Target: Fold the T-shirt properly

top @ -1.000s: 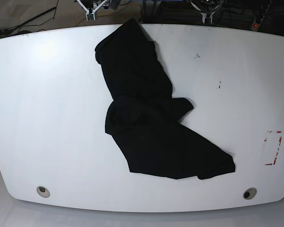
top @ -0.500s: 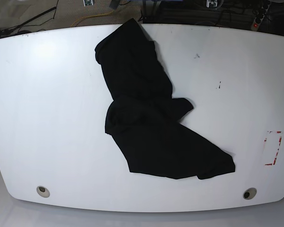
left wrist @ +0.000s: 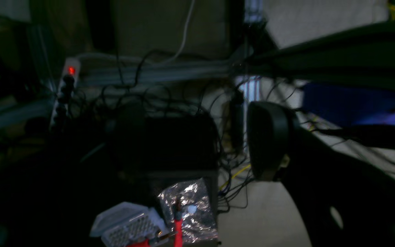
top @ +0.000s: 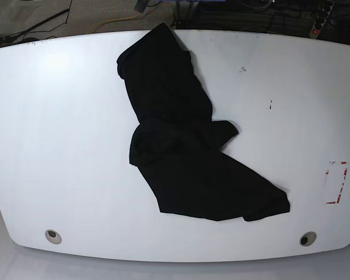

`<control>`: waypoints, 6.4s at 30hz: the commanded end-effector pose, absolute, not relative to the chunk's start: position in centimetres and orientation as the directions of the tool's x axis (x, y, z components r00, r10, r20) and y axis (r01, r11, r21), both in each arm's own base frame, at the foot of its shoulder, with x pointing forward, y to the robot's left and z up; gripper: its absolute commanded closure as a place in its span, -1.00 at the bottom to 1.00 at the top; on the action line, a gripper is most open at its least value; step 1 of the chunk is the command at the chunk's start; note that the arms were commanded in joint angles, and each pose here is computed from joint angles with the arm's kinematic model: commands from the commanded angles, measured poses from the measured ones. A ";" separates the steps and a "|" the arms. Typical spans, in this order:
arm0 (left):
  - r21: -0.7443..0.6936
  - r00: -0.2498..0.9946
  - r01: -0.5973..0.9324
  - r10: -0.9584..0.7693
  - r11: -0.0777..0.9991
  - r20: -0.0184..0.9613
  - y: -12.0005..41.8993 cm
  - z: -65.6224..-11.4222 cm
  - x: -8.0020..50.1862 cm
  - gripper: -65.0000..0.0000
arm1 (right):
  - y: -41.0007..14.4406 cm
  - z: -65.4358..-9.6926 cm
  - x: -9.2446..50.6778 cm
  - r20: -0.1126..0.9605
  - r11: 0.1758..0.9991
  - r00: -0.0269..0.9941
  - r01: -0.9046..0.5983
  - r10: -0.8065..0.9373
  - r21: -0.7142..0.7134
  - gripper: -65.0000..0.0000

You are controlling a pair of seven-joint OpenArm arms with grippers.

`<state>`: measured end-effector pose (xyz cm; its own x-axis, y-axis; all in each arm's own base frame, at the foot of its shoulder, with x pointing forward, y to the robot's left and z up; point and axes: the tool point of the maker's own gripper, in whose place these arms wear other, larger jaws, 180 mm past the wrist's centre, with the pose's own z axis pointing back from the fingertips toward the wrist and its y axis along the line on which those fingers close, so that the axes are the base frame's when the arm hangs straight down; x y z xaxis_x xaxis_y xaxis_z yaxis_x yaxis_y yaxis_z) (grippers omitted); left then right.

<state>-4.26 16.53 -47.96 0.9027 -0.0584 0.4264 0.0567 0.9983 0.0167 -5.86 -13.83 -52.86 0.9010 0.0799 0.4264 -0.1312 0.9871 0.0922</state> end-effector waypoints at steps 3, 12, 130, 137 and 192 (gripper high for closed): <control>0.078 0.858 0.035 -0.070 0.996 0.510 18.7 -43.0 -2.7 -0.29 | -15.8 -50.1 -4.8 0.440 0.992 0.898 -0.053 -0.001 0.111 0.13; 0.143 0.774 0.033 -0.116 0.989 0.622 20.3 -37.3 1.1 -0.29 | -17.1 -44.1 -0.9 0.557 0.986 0.827 -0.021 -0.075 0.164 0.13; 0.097 0.566 0.093 -0.133 0.991 0.814 17.0 -36.4 14.8 -0.32 | -8.4 -32.7 47.3 0.710 0.649 0.238 -0.656 0.662 -0.385 1.00; 0.039 0.588 0.151 -0.122 0.988 0.800 13.9 -37.1 16.0 -0.32 | -6.8 -24.5 50.5 0.739 0.637 0.100 -0.592 0.666 -0.494 1.00; 0.106 0.575 0.212 -0.211 0.972 0.791 13.3 -36.6 26.9 0.91 | -10.6 -7.1 54.9 0.716 0.659 -0.058 -0.344 0.696 -0.669 1.00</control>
<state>24.09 12.30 -40.71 0.6684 -0.2013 0.7160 0.2244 0.9724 0.0639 54.15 -10.08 -12.46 0.0193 0.7146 0.6992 -0.4257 0.6387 -0.6410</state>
